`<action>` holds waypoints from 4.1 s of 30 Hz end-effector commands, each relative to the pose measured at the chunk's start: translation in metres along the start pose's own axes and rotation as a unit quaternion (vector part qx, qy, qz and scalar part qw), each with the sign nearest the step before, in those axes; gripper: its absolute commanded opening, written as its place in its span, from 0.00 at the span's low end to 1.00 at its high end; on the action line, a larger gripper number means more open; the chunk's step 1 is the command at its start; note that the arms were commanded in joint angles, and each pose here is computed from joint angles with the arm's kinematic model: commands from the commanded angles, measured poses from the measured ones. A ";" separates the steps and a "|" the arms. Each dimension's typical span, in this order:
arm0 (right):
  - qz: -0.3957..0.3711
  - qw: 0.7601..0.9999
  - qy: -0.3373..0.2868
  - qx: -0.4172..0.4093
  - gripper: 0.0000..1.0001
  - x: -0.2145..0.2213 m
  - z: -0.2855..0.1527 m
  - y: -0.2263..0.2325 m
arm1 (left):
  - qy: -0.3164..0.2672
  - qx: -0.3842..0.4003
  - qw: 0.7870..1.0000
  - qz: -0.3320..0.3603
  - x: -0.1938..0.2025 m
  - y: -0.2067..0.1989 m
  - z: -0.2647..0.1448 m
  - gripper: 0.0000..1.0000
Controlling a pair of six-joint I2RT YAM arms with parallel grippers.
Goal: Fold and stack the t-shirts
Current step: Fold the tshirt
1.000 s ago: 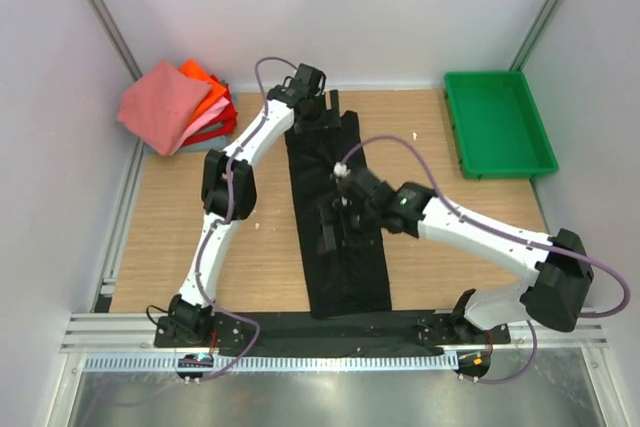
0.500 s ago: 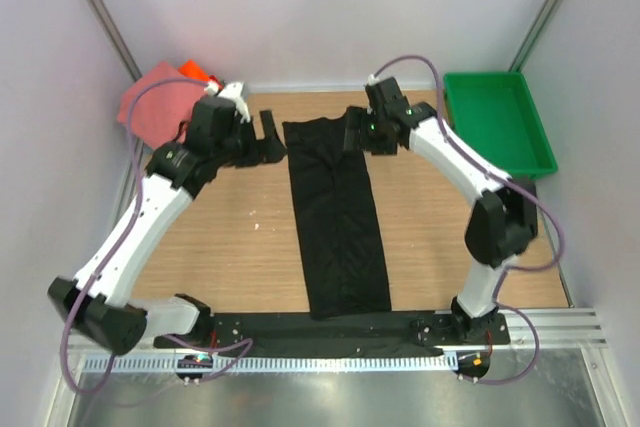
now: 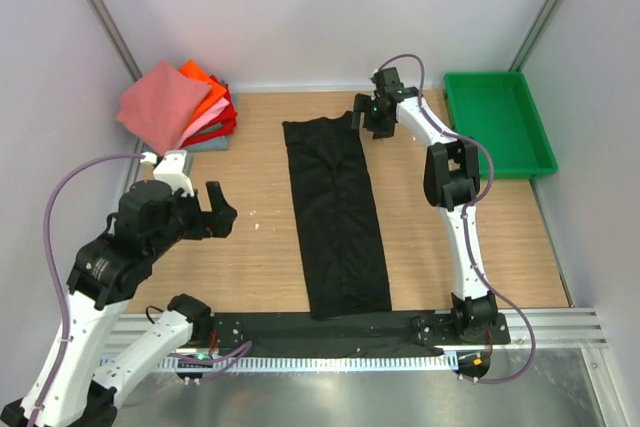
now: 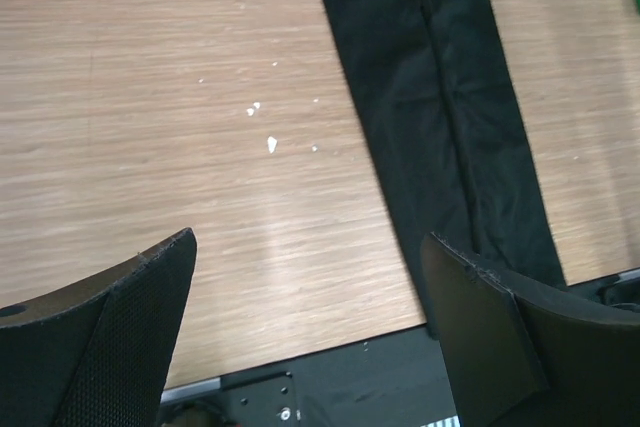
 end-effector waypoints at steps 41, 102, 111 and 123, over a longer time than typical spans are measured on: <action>0.070 0.985 -0.131 0.090 1.00 -0.054 -0.049 -0.034 | 0.193 0.014 0.972 -0.130 0.097 -0.005 0.099 0.88; 0.140 0.987 0.073 -0.037 0.05 0.383 -0.206 0.042 | 0.291 -0.029 0.948 -0.124 0.275 -0.057 0.136 0.00; 0.152 0.984 0.062 -0.066 0.01 0.379 -0.215 0.052 | 0.282 -0.020 0.950 -0.128 0.266 -0.060 0.127 0.00; 0.104 0.993 0.000 -0.061 0.01 0.311 -0.243 0.080 | 0.242 -0.030 0.966 -0.082 0.216 -0.084 0.114 0.00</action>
Point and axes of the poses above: each gripper's point midway between its finger pads, its own z axis out along the fingers, its own y axis along the line the jaws close on, x = y × z, the point moved 5 cm from there along -z, back along the fingers, and after that the axes turned 10 degrees about -z, right-handed, at the moved point
